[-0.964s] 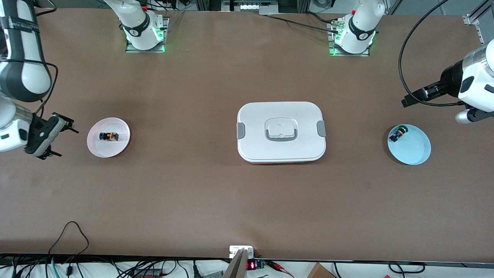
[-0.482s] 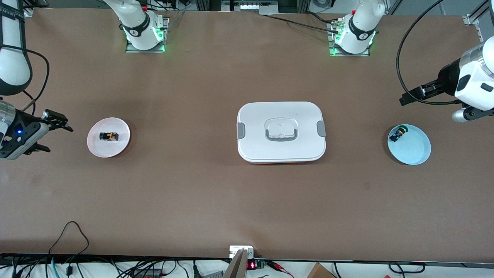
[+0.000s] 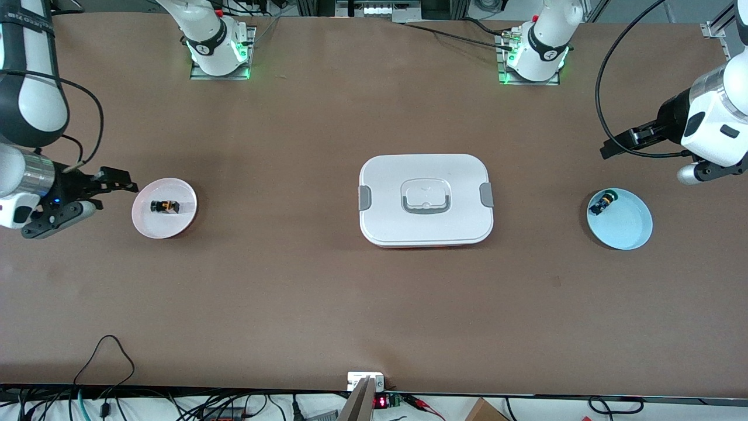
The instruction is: Transfer orange switch to right arm and place
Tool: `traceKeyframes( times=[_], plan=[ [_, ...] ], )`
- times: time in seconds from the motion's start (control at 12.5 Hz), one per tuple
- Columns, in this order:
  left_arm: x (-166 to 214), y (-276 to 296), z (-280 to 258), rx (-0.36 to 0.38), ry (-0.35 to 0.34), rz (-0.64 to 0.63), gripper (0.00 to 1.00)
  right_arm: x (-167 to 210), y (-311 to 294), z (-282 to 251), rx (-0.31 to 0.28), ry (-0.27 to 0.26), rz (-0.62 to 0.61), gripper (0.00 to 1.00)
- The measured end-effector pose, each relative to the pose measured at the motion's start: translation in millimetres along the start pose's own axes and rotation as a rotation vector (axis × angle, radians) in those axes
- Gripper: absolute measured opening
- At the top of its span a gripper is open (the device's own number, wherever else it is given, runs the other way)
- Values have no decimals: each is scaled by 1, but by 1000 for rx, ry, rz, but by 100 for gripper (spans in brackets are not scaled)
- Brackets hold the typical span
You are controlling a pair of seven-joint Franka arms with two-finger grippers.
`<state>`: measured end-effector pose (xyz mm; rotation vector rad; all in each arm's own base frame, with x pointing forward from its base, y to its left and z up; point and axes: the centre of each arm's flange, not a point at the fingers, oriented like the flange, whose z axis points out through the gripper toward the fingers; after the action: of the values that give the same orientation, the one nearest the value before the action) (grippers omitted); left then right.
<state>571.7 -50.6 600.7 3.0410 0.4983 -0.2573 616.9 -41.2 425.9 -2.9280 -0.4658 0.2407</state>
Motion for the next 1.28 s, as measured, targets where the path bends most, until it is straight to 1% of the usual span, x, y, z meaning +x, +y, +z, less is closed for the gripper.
traceKeyframes(
  times=[0.24, 0.4, 0.48, 0.56, 0.64, 0.72, 0.8, 0.88, 0.96, 1.12, 1.2, 1.28],
  plan=[
    [0, 0, 0, 0, 0, 0, 100, 6, -42, 1, 7, -65, 150, 100],
    [0, 0, 0, 0, -1, 0, 100, 0, -66, -27, -2, -106, 184, 100],
    [0, 0, 0, 1, -2, 0, 100, -8, -74, -52, -35, -121, 182, 100],
    [0, 0, 0, 1, -2, 0, 100, -17, -76, -78, -100, -130, 178, 100],
    [0, 0, 0, 2, -4, 0, 100, -25, -74, -101, -179, -120, 187, 100],
    [-1, 0, 1, 2, -5, 0, 100, -29, -64, -118, -232, -79, 210, 100],
    [-1, 0, 1, 3, -6, 0, 100, -30, -45, -129, -255, -20, 239, 100],
    [-1, 0, 0, 3, -6, 0, 100, -34, -25, -133, -260, 13, 272, 100],
    [-1, 0, 0, 2, -5, 0, 100, -38, -11, -134, -248, 19, 307, 100],
    [-2, -1, -1, 3, -5, 6, 100, -45, -1, -138, -227, 33, 366, 100],
    [-2, -1, -1, 6, -3, 25, 100, -47, -3, -143, -227, 44, 371, 100],
    [-3, 0, -2, 14, 2, 72, 100, -51, -6, -150, -228, 56, 370, 100]
  ],
)
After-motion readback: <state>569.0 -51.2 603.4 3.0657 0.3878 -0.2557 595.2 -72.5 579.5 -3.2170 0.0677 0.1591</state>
